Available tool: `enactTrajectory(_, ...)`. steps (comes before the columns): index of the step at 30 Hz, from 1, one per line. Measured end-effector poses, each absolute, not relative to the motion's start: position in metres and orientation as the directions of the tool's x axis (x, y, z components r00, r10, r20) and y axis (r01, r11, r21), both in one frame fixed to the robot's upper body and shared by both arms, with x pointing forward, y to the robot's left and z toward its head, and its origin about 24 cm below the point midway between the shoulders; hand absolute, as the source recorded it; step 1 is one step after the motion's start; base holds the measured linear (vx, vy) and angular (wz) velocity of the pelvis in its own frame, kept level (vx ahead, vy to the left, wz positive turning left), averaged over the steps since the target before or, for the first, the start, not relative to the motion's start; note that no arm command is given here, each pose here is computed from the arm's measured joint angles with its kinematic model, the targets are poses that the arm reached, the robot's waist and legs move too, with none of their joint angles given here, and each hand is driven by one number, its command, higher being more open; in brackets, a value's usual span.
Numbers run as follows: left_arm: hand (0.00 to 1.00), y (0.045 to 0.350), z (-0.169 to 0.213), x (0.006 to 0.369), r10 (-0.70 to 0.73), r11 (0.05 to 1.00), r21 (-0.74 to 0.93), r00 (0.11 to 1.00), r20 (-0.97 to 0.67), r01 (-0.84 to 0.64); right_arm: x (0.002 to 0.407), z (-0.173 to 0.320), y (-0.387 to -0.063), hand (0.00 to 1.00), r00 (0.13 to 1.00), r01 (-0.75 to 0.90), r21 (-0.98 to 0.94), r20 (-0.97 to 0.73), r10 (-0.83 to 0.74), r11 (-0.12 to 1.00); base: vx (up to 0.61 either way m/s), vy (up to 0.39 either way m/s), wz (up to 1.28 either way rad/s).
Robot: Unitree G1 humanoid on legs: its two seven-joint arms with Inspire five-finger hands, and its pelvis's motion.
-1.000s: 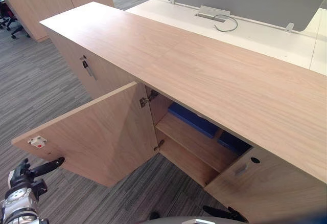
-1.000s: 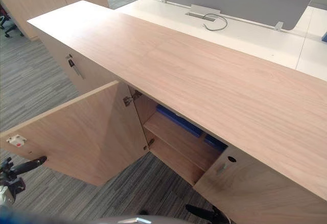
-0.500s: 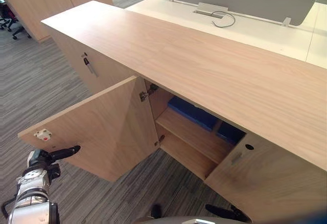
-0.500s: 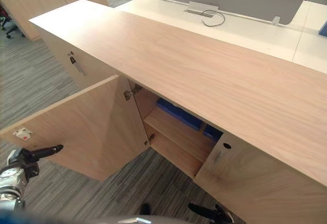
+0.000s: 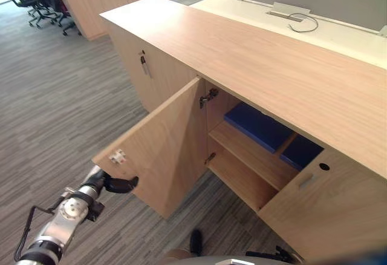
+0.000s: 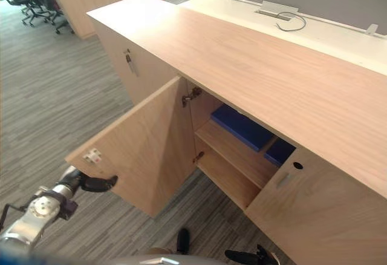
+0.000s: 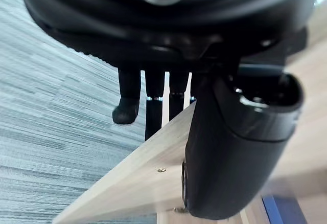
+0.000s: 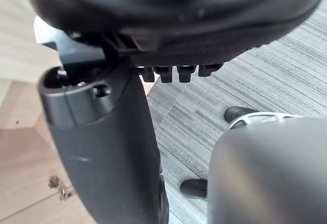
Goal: Walk over to the cabinet, pick up the folder, carry it to the office cabinet, place the folder inside the office cabinet, then close the office cabinet door
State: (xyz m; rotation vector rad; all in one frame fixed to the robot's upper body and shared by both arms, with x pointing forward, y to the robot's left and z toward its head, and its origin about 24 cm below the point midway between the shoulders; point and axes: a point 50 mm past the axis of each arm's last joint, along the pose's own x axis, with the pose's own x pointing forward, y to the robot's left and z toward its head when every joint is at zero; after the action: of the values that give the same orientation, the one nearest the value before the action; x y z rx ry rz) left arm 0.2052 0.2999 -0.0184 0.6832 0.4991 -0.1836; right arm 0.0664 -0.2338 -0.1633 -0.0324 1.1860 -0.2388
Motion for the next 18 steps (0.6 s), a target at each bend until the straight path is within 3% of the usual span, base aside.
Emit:
enactTrajectory(5,0.00,0.292,-0.011,0.202,-0.086,0.641,0.617,0.842,-0.533,0.456,0.082,-0.162,-0.227,1.00,0.389,0.014,-0.153,-0.910,-0.147,0.988,-0.01,0.054,0.04)
enactTrajectory(12,0.00,0.277,-0.009,0.204,-0.192,0.499,0.632,0.786,-0.587,0.594,0.082,-0.162,-0.231,1.00,0.370,-0.088,-0.175,-0.920,-0.131,0.981,0.00,0.049,0.06)
enactTrajectory(13,1.00,0.273,-0.009,0.204,-0.209,0.476,0.633,0.777,-0.593,0.611,0.082,-0.162,-0.232,1.00,0.368,-0.088,-0.177,-0.920,-0.133,0.980,-0.05,0.045,0.02)
enactTrajectory(17,1.00,0.252,-0.011,0.202,-0.311,0.392,0.605,0.719,-0.622,0.693,0.080,-0.162,-0.236,1.00,0.354,-0.088,-0.186,-0.924,-0.144,0.979,-0.09,0.053,0.00)
enactTrajectory(18,1.00,0.241,-0.011,0.201,-0.370,0.363,0.564,0.670,-0.643,0.742,0.081,-0.162,-0.237,1.00,0.356,-0.088,-0.188,-0.923,-0.145,0.978,-0.09,0.048,-0.03)
